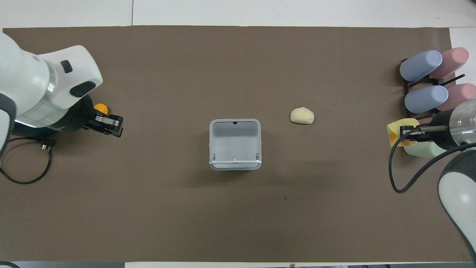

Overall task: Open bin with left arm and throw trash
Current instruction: 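Carry the yellow block over the open bin with the right gripper, then release the yellow block into the bin and raise the right gripper, then grasp the cream lump and orange piece with the right and left grippers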

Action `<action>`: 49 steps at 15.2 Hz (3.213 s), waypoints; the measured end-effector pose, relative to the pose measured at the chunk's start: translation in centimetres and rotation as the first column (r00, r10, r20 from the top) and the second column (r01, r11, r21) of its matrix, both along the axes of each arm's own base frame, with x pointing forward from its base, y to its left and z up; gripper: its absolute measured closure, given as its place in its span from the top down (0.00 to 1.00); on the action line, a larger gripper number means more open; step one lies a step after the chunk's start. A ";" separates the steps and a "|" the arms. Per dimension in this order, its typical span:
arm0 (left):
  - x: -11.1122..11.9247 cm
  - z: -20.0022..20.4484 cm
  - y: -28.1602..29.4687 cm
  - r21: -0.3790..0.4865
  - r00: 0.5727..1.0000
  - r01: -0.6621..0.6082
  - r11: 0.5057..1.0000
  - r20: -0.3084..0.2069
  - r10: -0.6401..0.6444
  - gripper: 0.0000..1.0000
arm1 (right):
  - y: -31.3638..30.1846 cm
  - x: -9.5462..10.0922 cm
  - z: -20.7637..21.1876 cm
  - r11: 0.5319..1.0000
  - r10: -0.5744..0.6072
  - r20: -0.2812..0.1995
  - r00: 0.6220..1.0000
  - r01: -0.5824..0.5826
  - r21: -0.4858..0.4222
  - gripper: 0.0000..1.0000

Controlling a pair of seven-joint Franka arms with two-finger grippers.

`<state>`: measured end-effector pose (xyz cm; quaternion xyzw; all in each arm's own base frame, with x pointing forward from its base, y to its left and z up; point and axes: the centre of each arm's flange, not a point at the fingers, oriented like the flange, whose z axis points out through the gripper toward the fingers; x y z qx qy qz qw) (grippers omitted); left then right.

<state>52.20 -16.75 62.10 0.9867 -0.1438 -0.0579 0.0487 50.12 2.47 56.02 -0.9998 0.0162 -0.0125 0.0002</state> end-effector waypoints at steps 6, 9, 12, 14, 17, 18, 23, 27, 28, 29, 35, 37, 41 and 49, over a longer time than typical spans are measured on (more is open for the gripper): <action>0.5 0.4 6.0 0.068 1.000 -0.019 0.998 -0.012 0.020 0.99 | 8.0 -0.5 0.0 1.000 -0.010 0.030 0.999 0.009 0.019 0.11; 0.8 0.6 9.1 0.084 0.999 -0.048 0.995 -0.010 0.049 1.00 | 14.0 -0.7 -1.1 0.997 -0.066 0.048 0.997 0.064 0.047 0.11; 0.9 0.5 10.3 0.097 0.998 -0.061 0.993 -0.016 0.063 1.00 | 19.3 -0.3 -3.1 0.985 -0.124 0.040 0.991 0.118 0.127 0.11; 0.9 0.5 10.6 0.099 0.997 -0.067 0.993 -0.019 0.069 1.00 | 22.5 0.9 -4.1 0.976 -0.166 0.032 0.986 0.159 0.151 0.11; 1.1 0.6 11.0 0.096 0.997 -0.077 0.992 -0.003 0.077 1.00 | 27.9 3.0 -6.0 0.957 -0.227 0.048 0.973 0.214 0.196 0.11; 1.3 0.7 11.0 0.093 0.997 -0.081 0.992 0.012 0.080 1.00 | 29.2 3.5 -7.0 0.950 -0.245 0.059 0.968 0.227 0.215 0.11; 1.5 0.9 10.4 0.088 0.994 -0.103 0.991 0.031 0.100 1.00 | 32.6 2.8 -9.7 0.938 -0.262 0.011 0.965 0.252 0.240 0.11; 1.4 0.8 10.0 0.088 0.994 -0.105 0.991 0.030 0.103 1.00 | 34.1 0.8 -10.4 0.936 -0.256 -0.040 0.966 0.258 0.242 0.11; 1.4 0.8 9.9 0.088 0.994 -0.104 0.991 0.029 0.102 1.00 | 34.1 0.7 -10.4 0.936 -0.256 -0.044 0.966 0.259 0.238 0.11; 1.4 0.8 9.7 0.088 0.995 -0.102 0.991 0.029 0.100 1.00 | 34.0 0.6 -10.4 0.936 -0.256 -0.047 0.965 0.260 0.235 0.17; 1.3 0.8 9.5 0.089 0.994 -0.106 0.990 0.028 0.104 1.00 | 33.7 0.1 -10.3 0.942 -0.251 -0.074 0.965 0.261 0.209 0.77; 1.3 0.8 9.6 0.090 0.994 -0.108 0.990 0.028 0.106 1.00 | 33.6 0.1 -10.2 0.942 -0.252 -0.073 0.965 0.262 0.209 0.97; 1.2 0.9 9.7 0.089 0.994 -0.110 0.990 0.029 0.107 1.00 | 30.6 2.3 -9.8 0.924 -0.306 -0.052 0.951 0.309 0.226 1.00; 2.9 -3.7 10.2 0.075 0.995 -0.070 0.995 0.073 0.064 1.00 | 18.7 7.7 -12.0 0.973 -0.100 0.069 0.993 0.083 0.216 1.00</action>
